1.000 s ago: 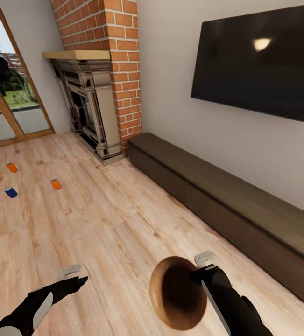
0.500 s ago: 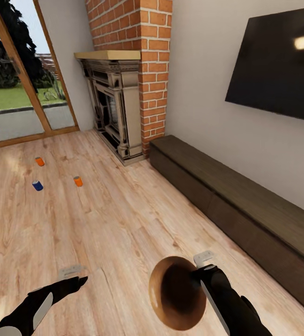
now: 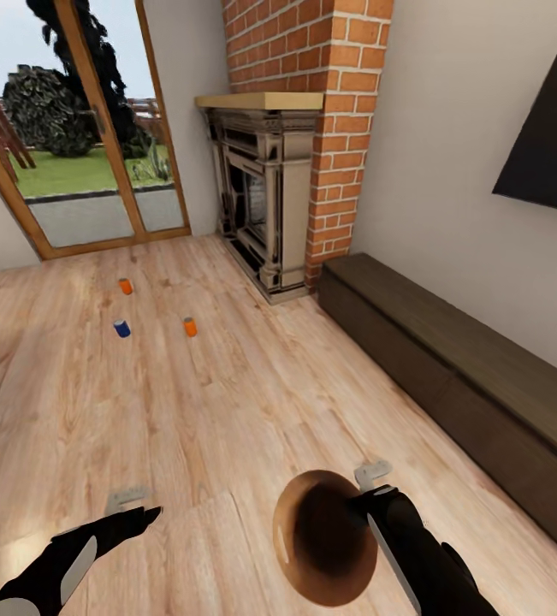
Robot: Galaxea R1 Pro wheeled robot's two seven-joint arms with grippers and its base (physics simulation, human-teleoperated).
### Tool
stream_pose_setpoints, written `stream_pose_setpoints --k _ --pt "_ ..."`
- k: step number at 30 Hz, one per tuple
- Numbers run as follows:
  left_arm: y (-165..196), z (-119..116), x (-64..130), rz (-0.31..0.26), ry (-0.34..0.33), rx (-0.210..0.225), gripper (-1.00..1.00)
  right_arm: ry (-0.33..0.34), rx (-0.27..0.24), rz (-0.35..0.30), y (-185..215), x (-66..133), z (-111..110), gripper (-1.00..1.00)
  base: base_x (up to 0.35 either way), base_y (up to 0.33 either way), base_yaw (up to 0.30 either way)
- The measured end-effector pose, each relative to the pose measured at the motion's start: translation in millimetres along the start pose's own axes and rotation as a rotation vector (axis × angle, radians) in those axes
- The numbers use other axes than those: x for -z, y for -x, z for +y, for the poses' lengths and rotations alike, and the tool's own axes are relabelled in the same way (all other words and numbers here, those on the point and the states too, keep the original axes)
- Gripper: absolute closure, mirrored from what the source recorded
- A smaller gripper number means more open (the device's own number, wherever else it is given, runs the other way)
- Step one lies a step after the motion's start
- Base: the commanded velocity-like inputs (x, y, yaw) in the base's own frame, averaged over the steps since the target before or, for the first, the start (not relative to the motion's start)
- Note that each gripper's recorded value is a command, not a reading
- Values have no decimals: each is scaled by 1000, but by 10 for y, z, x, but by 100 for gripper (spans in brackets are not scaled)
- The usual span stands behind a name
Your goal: Put the three can of soda from the living room inside the tash can in the kitchen.
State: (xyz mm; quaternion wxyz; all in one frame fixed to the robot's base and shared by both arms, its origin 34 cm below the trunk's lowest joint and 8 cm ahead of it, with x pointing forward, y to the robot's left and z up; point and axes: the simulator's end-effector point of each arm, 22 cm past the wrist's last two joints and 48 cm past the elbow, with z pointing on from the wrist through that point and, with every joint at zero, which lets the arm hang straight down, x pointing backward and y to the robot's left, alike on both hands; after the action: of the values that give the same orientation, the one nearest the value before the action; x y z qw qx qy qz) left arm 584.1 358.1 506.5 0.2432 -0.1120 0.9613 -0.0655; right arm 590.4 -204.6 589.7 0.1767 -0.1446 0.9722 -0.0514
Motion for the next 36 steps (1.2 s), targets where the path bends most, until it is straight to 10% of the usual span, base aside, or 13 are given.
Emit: stream_pose_setpoints --k 36 --pt "-38 11 -20 8 7 -3 -100 23 36 -4 15 0 204 100 323 12 137"
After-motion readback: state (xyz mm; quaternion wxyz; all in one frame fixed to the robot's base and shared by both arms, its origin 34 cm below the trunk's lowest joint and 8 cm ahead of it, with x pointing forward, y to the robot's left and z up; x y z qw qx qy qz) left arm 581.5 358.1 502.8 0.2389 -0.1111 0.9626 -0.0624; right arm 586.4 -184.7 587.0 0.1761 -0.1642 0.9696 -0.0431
